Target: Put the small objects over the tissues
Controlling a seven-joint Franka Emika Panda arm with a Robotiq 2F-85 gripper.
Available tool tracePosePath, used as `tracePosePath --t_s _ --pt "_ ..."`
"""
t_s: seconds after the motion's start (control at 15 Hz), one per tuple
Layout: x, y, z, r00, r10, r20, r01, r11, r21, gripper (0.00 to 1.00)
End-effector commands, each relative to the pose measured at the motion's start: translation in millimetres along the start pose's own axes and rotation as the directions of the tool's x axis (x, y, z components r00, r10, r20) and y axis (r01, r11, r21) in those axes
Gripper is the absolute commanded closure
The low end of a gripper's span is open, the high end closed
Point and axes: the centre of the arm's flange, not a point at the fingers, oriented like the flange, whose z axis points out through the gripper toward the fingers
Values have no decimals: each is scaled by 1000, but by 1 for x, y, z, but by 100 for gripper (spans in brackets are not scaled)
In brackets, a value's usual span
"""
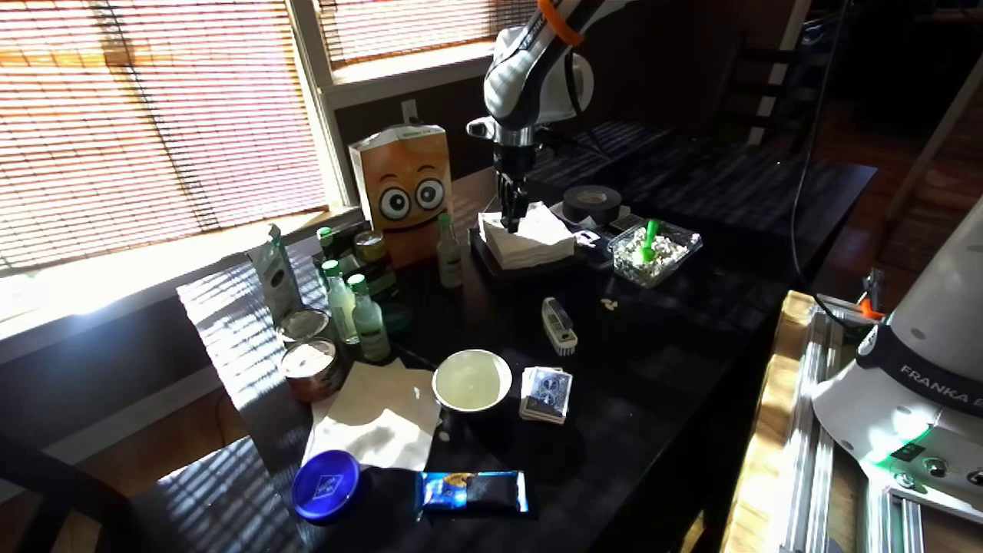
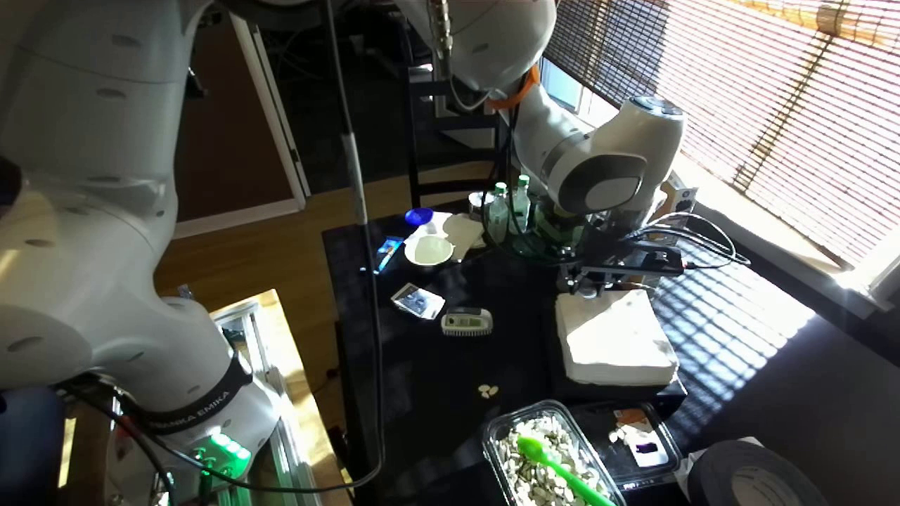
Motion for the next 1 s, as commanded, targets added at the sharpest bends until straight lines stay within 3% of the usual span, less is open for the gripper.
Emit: tracePosePath --t_s 0.0,0.4,0.93 --pt "-20 -7 -7 996 43 76 -39 998 -59 79" --pt "-17 6 8 988 71 137 -60 994 -87 79" --pt "-15 19 21 984 119 134 -102 987 -127 79"
